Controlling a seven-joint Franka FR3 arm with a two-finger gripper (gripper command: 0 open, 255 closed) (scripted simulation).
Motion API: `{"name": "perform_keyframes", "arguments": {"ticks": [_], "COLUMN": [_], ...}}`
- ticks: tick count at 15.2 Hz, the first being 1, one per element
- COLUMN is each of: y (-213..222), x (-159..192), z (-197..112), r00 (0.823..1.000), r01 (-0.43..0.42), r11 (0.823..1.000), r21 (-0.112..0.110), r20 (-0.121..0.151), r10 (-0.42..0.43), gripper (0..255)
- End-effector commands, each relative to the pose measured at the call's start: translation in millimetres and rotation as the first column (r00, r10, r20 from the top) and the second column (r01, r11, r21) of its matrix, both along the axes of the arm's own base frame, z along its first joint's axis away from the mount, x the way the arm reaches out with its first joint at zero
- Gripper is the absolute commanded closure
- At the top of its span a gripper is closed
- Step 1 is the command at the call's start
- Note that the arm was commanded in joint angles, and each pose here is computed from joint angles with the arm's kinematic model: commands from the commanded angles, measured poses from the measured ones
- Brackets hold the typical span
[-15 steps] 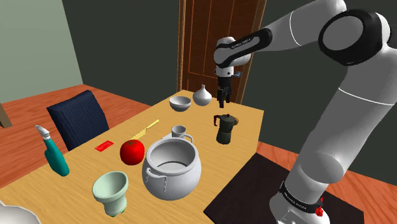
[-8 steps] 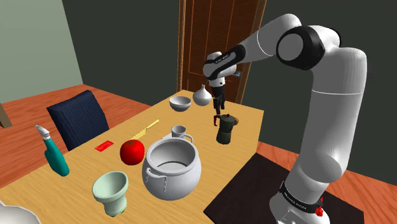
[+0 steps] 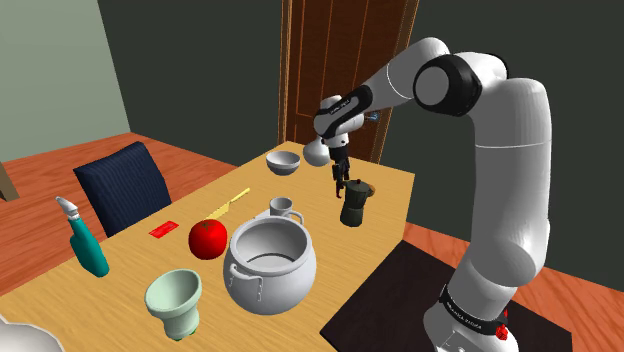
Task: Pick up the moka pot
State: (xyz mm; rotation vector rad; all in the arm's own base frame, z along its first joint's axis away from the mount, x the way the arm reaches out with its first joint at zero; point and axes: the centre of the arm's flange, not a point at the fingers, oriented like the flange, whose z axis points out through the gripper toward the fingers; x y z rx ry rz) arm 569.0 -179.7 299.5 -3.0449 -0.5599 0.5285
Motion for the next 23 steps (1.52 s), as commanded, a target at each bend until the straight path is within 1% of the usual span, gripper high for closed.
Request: {"name": "perform_keyframes", "arguments": {"ticks": [1, 3, 4, 13, 23], "y": [0.4, 0.4, -0.1, 0.4, 0.4], "x": [0.4, 0.4, 0.3, 0.4, 0.4], "z": [-14.1, -14.1, -13.6, -14.1, 38.7], "r00": [1.000, 1.000, 1.000, 1.000, 1.000], "r01": [0.000, 0.000, 0.000, 0.000, 0.000], "r11": [1.000, 1.000, 1.000, 1.000, 1.000], "r21": [0.000, 0.000, 0.000, 0.000, 0.000], "r20": [0.000, 0.000, 0.000, 0.000, 0.000], "r10": [0.000, 0.000, 0.000, 0.000, 0.000], "gripper": [0, 0, 255, 255, 255]}}
